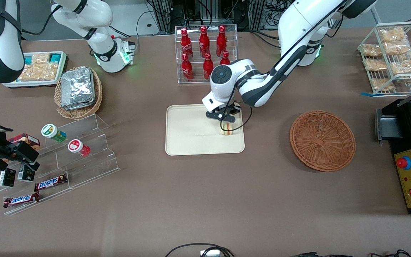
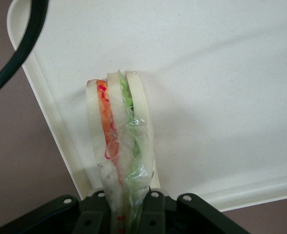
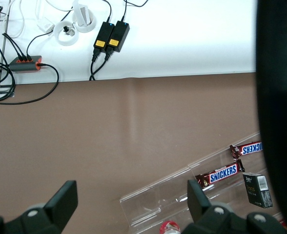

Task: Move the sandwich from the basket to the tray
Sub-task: 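Lower the sandwich onto the tray and open the left gripper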

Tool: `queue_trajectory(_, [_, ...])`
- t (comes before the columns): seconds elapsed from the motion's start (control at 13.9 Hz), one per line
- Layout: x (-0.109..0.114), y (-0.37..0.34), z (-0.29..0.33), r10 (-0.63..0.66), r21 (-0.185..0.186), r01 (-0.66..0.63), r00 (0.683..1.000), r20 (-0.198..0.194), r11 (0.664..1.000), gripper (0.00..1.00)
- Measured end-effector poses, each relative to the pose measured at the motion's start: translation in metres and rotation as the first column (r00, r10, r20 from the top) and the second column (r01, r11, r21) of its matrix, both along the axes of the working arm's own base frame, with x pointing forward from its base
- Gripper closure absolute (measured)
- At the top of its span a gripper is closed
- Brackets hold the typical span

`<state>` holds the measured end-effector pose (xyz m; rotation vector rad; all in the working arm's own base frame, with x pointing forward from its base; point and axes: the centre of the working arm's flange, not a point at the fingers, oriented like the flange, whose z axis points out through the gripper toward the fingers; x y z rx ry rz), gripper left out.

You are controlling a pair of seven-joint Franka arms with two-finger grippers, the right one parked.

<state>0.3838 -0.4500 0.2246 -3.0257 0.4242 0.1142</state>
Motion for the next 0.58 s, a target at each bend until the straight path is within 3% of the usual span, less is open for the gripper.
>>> queue_trajectory(0.07, [-0.001, 0.0, -0.003, -0.002, 0.002, 0.002, 1.0, -0.005, 1.0, 0.76])
queue_trajectory(0.29, [-0.001, 0.0, -0.006, 0.012, 0.004, -0.012, 1.0, -0.008, 1.0, 0.46])
queue_trajectory(0.58, [0.007, -0.005, 0.004, 0.119, -0.008, -0.119, 0.993, 0.02, 0.993, 0.06])
